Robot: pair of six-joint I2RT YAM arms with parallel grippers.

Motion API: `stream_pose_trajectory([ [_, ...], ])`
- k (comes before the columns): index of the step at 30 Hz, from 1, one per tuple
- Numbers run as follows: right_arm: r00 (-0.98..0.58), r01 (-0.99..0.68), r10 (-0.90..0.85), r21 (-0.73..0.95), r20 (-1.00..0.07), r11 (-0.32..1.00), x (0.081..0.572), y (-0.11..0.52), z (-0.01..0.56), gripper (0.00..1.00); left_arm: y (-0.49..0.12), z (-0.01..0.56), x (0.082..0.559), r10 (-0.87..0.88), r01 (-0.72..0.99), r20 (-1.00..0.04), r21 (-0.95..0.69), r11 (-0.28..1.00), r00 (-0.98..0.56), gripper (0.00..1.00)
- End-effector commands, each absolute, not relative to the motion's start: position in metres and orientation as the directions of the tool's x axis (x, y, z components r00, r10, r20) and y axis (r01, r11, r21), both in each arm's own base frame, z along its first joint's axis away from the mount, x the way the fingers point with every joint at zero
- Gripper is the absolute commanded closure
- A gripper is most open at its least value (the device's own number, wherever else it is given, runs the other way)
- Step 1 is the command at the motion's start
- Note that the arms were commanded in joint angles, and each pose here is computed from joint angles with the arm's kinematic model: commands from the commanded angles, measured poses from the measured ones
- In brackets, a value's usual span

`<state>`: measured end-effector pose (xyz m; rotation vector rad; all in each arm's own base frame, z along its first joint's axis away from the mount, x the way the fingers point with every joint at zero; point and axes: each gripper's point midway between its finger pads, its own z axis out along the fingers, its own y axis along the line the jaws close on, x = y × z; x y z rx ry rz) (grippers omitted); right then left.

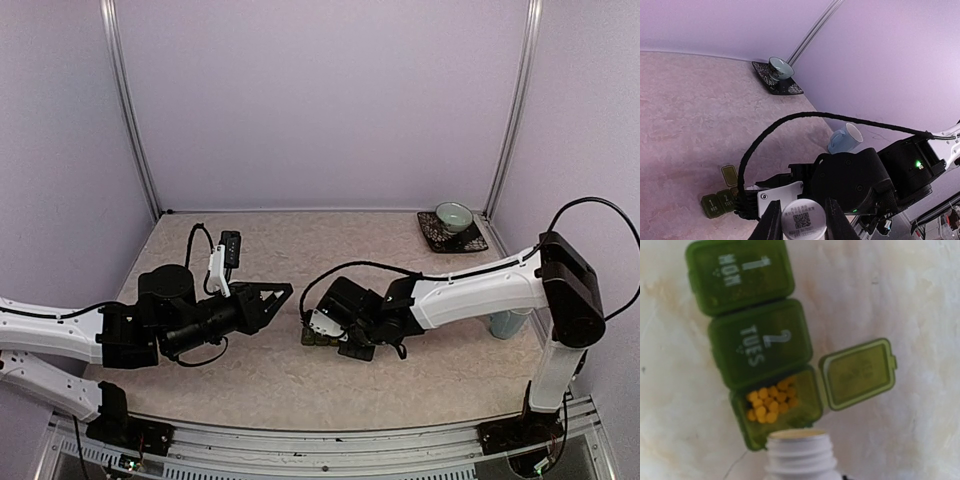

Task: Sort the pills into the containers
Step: Pour the pill into the compartment of the pill container, then close the lid of the pill bottle.

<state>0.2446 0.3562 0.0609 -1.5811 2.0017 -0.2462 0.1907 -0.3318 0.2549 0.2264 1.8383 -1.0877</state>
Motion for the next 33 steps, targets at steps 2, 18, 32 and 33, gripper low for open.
stream_pose_trajectory([
  [2,-0.149,-0.813,-0.879,-0.450,-0.454,0.370,0.249,0.364,0.081,1.00,-0.331,0.263,0.190,-0.299,0.565,-0.800,-0.585,0.582,-0.521,0.86],
  [18,-0.175,-0.771,-0.710,-0.354,-0.682,0.530,0.246,0.365,0.094,1.00,-0.328,0.265,0.189,-0.308,0.563,-0.800,-0.587,0.582,-0.516,0.86],
  [32,-0.029,-0.778,-0.354,-0.202,-0.935,0.596,0.226,0.350,0.163,1.00,-0.330,0.267,0.186,-0.303,0.568,-0.800,-0.586,0.578,-0.518,0.86],
  [33,-0.008,-0.784,-0.318,-0.192,-0.948,0.590,0.222,0.348,0.173,1.00,-0.331,0.268,0.186,-0.300,0.571,-0.801,-0.585,0.576,-0.518,0.86],
])
